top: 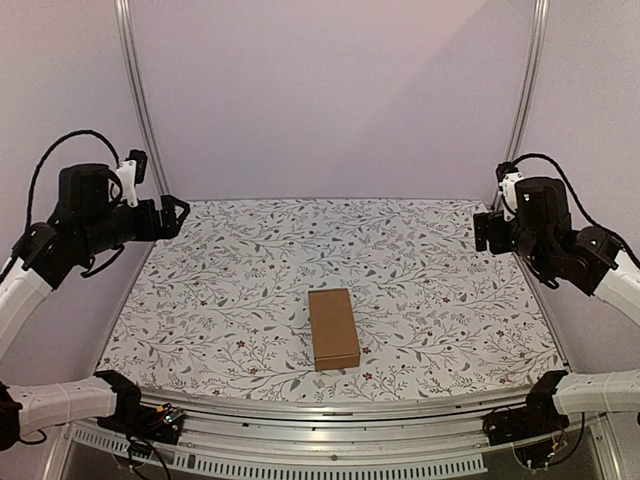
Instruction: Fold the paper box
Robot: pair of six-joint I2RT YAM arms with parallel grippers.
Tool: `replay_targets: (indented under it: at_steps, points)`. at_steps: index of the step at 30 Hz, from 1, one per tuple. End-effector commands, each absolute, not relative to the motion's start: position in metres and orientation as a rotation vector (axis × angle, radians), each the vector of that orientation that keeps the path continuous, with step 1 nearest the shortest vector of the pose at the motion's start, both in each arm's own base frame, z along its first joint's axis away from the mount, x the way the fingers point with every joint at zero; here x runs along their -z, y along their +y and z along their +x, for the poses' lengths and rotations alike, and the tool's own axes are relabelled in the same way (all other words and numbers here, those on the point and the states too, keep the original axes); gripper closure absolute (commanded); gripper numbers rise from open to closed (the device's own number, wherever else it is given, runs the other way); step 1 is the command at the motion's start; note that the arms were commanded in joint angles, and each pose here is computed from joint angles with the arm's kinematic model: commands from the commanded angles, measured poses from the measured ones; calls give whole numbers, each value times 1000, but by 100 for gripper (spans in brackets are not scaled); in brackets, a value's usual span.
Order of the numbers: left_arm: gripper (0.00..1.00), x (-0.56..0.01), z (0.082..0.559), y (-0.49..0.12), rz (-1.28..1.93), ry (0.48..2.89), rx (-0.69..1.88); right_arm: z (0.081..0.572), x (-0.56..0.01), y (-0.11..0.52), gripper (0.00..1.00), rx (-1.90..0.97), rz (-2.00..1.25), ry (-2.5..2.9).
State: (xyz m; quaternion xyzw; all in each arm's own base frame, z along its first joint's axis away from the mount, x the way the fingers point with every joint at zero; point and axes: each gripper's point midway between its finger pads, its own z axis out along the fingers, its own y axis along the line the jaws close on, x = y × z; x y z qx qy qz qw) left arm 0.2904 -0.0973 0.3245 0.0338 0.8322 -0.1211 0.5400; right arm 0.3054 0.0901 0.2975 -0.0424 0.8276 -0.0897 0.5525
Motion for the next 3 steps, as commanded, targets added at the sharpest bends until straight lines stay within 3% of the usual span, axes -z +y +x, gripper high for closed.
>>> replay_targets:
  at_steps: [1,3]
  points:
    - [1,-318,296,-96,91,1991,280,299,-310,94,1,136,-113,1901]
    - [1,-318,296,-95,85,1992,280,299,-312,95,1,112,-108,1892]
